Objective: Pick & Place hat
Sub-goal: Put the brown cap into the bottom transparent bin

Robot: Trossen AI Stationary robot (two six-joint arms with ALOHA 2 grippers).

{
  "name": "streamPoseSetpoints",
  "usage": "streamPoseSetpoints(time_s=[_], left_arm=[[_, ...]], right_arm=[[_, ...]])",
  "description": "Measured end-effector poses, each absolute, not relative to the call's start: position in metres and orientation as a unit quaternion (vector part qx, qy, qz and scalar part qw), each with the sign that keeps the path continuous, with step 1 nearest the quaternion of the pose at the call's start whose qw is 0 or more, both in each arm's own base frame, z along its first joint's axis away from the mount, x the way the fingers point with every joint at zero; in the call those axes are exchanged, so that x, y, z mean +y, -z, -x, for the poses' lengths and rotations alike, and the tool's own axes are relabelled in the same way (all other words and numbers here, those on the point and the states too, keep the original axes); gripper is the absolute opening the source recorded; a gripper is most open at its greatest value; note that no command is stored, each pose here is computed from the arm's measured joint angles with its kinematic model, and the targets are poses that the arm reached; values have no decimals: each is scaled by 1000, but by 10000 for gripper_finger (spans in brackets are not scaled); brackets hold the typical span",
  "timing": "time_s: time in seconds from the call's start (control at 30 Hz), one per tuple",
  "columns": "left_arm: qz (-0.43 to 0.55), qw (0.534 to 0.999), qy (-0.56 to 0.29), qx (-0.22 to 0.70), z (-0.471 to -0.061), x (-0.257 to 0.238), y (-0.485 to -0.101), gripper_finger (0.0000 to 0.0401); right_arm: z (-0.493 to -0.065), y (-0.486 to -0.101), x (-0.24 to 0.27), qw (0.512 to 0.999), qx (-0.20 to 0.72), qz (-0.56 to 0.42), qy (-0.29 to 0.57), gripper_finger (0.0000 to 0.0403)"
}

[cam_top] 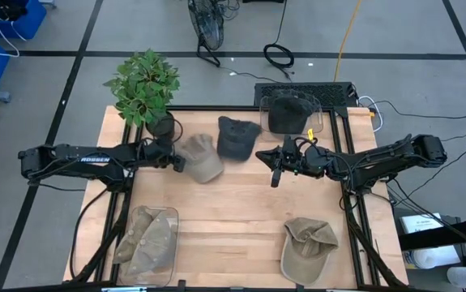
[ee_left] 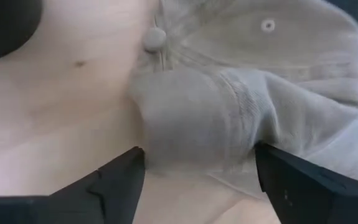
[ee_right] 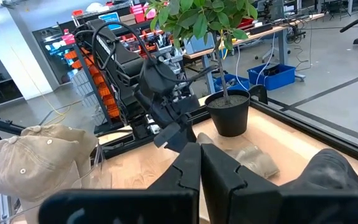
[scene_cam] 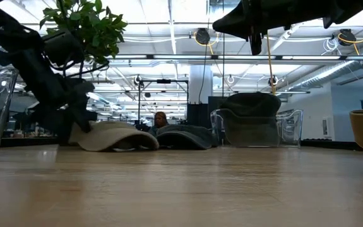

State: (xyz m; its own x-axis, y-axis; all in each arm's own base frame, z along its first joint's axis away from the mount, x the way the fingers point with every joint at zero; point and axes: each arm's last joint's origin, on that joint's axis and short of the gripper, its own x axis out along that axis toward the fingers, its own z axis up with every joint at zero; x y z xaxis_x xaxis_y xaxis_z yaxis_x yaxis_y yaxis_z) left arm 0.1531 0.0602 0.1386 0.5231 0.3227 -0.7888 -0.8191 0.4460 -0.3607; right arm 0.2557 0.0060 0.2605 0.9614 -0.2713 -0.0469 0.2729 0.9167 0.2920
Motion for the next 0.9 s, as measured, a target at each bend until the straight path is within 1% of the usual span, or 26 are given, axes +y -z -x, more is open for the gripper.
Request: streamPoseSetpoints(time_s=[0.1,0.2,0.27,0.4,0.43,0.47,0.6,0.73,0.9], left_arm=[[376,796,-355,315,-156,61,-141,257],[378,804,-342,308,-158,61,-143,201],[381,807,-334,303,-159,61,-144,154],[381,820,-315,290,-162,62,-147,43],[381,824,-306,285,-164,62,-148,23],[383,829,-299,277,-165,62,-149,16],[392,843,-268,254,-170,61,-155,15],[398,849,-239,253,-175,55,-158,8],[368,870,-201,258,-189,38,-179,7]], right_arm=[[-256,-260,6,979,3,-149,139,1],[-256,-260,6,979,3,-149,139,1],[-256,-260,6,979,3,-148,139,0],[-256,-260,6,979,6,-145,139,0],[-256,-260,6,980,7,-144,139,0],[-256,-260,6,980,8,-143,139,0],[-256,-260,6,980,8,-143,139,0],[-255,-258,6,980,14,-142,140,0],[-255,-254,6,978,37,-145,145,0]])
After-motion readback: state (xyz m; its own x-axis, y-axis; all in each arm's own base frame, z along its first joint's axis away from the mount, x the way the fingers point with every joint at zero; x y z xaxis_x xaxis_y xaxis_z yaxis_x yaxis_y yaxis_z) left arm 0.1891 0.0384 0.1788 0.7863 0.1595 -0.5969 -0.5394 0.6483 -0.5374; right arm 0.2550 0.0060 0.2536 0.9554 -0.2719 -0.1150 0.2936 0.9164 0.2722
